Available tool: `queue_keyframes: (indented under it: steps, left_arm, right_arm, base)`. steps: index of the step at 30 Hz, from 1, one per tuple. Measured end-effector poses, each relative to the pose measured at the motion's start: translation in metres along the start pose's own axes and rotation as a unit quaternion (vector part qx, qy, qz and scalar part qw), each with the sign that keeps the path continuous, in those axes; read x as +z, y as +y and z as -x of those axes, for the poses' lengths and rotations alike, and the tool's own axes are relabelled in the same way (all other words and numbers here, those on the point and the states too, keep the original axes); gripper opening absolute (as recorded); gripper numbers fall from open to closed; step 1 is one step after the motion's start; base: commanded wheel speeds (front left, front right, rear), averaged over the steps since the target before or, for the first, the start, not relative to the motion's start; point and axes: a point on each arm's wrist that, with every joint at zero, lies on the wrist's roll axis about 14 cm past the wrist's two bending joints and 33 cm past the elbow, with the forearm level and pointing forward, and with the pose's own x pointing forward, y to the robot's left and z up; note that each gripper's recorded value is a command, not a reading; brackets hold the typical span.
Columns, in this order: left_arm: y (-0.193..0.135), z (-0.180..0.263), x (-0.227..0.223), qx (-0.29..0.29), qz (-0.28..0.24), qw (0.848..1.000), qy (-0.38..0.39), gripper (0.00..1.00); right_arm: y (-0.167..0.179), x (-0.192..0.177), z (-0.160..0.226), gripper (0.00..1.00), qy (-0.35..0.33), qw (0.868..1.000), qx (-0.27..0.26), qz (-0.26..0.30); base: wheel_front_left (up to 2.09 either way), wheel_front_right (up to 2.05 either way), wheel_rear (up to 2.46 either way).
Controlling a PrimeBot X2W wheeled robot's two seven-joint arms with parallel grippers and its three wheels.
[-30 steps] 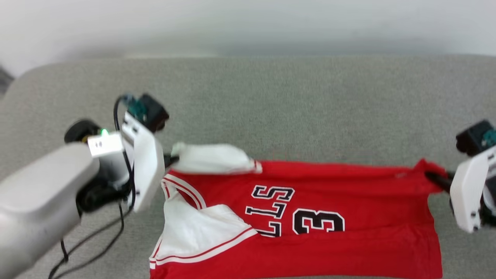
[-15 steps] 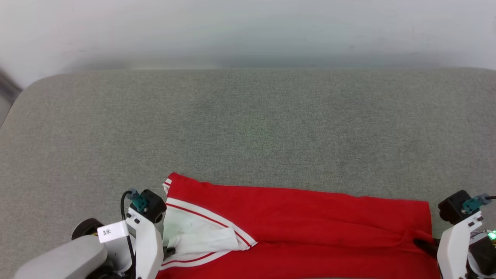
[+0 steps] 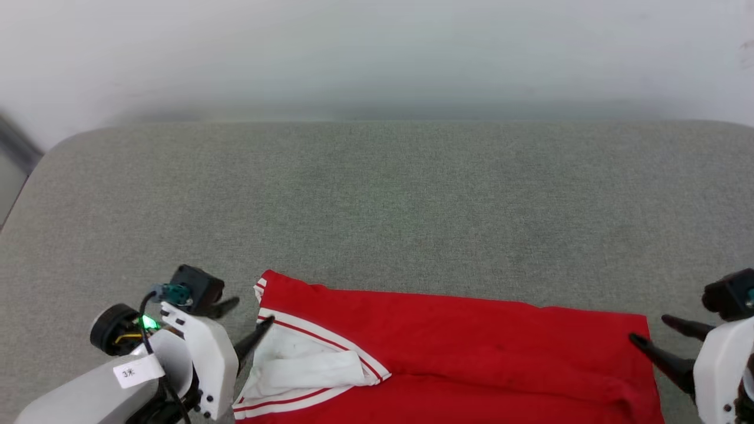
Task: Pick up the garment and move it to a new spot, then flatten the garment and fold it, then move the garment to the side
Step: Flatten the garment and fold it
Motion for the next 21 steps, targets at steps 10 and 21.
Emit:
queue_keyframes:
  steps: [10, 21]
  left_arm:
    - [0.032, 0.017, 0.058, 0.143, -0.013, 0.969, -0.202, 1.0]
    - [0.049, 0.039, 0.083, 0.255, -0.004, 0.92, -0.297, 1.0]
  right_arm:
    - [-0.038, 0.03, 0.023, 1.0, -0.075, 0.992, -0.044, -0.09]
    - [-0.029, -0.027, -0.003, 1.0, -0.007, 0.972, -0.029, -0.233]
  base:
    - [0.0, 0.0, 0.0]
    - [0.0, 0.0, 0.0]
